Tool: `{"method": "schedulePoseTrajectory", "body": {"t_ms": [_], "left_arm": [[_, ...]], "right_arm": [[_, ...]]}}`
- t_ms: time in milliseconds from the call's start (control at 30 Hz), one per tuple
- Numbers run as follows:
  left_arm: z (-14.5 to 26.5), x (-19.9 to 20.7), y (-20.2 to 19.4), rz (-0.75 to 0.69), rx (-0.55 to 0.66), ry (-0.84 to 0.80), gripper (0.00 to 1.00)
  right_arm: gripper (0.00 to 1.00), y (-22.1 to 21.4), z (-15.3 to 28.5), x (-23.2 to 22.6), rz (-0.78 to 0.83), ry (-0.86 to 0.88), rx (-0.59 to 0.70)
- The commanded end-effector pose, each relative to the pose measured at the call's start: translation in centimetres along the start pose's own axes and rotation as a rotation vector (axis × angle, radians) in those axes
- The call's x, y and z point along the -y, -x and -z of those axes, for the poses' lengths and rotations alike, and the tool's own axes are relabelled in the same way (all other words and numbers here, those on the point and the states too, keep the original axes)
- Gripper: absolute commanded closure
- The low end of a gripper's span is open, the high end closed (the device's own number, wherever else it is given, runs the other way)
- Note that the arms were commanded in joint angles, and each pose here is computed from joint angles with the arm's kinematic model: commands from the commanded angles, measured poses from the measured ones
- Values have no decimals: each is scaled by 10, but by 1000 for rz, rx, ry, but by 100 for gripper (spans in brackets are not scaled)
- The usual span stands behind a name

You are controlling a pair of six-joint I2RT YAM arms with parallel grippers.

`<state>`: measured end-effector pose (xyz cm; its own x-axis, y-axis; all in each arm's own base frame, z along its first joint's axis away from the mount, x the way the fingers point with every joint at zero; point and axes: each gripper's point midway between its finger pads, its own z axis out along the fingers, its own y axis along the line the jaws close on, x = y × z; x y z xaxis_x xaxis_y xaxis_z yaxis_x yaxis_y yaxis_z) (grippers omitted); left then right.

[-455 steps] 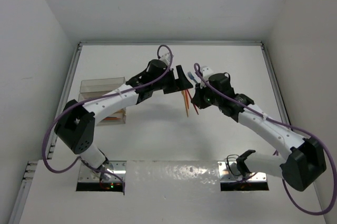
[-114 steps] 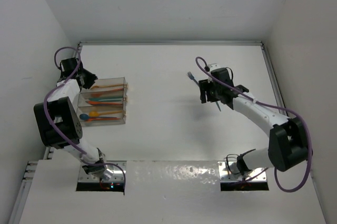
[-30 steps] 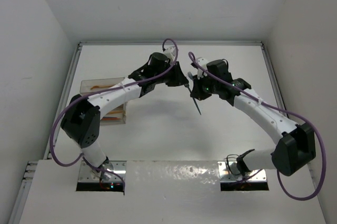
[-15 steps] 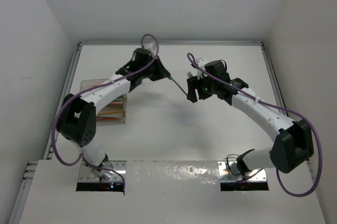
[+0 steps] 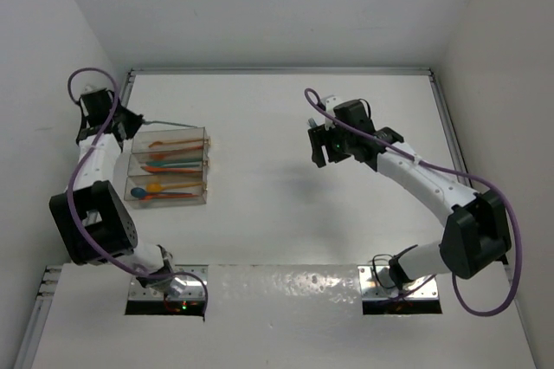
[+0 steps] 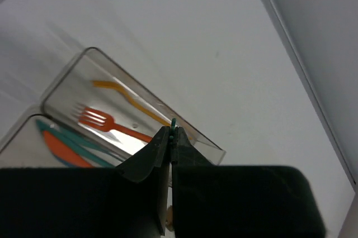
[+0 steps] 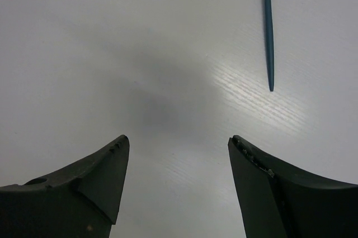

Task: Sort the eating utensils into containers

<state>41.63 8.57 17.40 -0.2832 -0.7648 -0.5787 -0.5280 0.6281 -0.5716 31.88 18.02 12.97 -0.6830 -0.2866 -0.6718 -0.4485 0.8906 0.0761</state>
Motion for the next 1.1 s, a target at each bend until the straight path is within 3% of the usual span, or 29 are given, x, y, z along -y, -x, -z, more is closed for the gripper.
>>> {"method": "schedulePoseTrajectory", "body": {"t_ms": [0,400,567,700,767,833,900,1067], "left_arm": [[2,-29,4,8,-3,51,100],[-42,-59,-22,64,-86,84,100],[-43,-56,-23,75,-90,72,79],[-33,-51,-17,65,-78,70,48],[-29,-47,-14,61,-77,66,40],[-22,-42,-16,45,-76,78,25],[-13,-24,-20,-2,-70,57,20],[14,25,-48,-176,-88,30,19]], "right_arm": [[29,17,-2,9,19,-38,52],[29,1,-23,31,6,-97,3],[30,1,-32,57,-23,-144,-16],[31,1,-44,83,-51,-171,-40],[31,7,-47,89,-37,-174,-43],[31,1,-58,95,-15,-175,-79],[32,4,-66,95,-1,-161,-90],[34,-4,-103,99,17,-131,-169]]}}
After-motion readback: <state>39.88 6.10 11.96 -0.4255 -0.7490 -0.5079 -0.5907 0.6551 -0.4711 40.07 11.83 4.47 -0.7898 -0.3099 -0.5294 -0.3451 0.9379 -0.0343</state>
